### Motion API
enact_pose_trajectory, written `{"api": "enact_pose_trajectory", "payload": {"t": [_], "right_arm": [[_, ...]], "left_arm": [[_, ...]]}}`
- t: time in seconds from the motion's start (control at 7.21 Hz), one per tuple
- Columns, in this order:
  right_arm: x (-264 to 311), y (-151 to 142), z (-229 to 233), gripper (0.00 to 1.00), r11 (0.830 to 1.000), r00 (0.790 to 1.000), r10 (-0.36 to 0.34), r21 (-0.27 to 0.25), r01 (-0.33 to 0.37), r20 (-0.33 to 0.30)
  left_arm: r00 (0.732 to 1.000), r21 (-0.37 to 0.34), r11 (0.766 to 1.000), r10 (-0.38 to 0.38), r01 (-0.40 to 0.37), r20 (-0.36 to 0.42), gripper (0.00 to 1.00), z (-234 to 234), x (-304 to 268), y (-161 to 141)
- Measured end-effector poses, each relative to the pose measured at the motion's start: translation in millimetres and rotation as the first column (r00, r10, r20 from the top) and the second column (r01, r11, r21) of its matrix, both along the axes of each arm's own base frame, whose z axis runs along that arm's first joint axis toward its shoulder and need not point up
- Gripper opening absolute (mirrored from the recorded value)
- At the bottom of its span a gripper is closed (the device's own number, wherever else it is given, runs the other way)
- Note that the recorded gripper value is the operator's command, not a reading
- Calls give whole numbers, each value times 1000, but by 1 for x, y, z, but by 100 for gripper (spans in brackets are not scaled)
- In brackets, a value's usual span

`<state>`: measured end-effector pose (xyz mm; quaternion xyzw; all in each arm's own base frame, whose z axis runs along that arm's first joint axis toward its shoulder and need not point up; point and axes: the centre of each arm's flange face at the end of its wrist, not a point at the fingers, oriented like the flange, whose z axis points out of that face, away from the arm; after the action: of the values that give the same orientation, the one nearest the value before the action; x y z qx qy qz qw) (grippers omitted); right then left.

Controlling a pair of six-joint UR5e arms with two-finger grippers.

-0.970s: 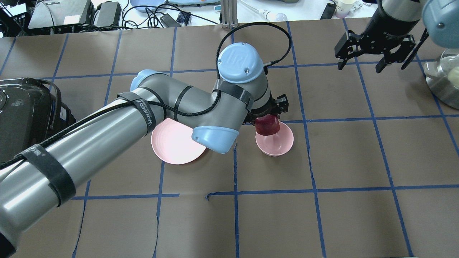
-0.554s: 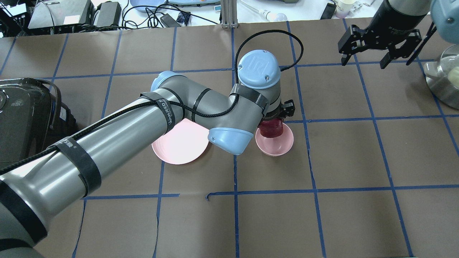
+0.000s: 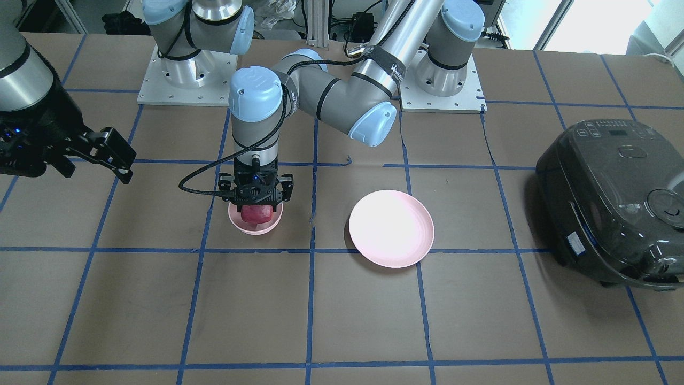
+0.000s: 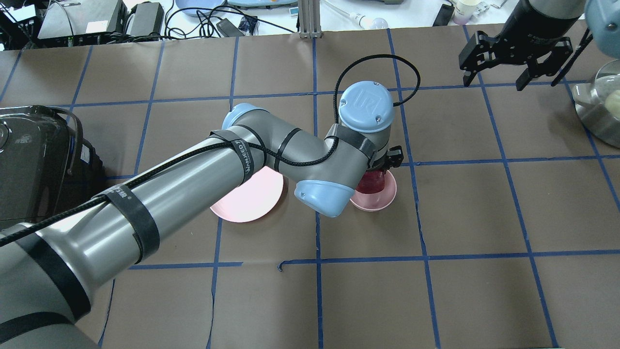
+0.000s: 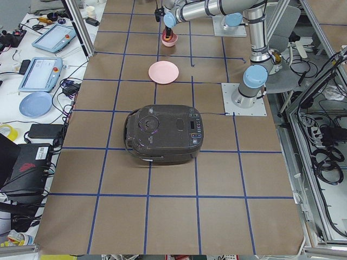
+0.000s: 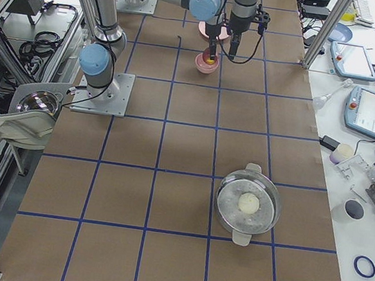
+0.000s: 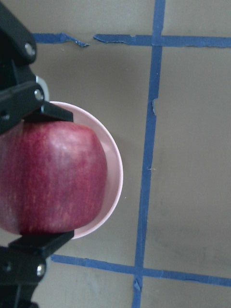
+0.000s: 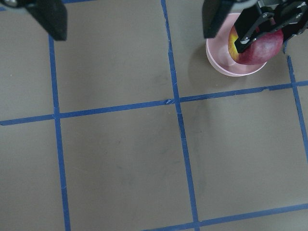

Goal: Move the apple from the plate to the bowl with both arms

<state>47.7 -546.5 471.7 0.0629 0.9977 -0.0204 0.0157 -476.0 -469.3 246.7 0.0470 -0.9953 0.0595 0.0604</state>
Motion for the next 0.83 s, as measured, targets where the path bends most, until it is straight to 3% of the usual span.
{"api": "enact_pose_trajectory", "payload": {"t": [0.42,0.69,0.83], "right_arm": [[0,2,6,100,1000,1000,0,-13,0,-1],[1,3,7,100,1000,1000,0,-14,0,3],[1,3,7,100,1000,1000,0,-15,0,3]], "left_arm": [[1000,13,1000,-3,3,13,67,-13,-3,1],[1000,20,1000,-4,4,18,76,-20,-4,1],[1000,26,1000,-5,4,22,90,-23,-4,1]]}}
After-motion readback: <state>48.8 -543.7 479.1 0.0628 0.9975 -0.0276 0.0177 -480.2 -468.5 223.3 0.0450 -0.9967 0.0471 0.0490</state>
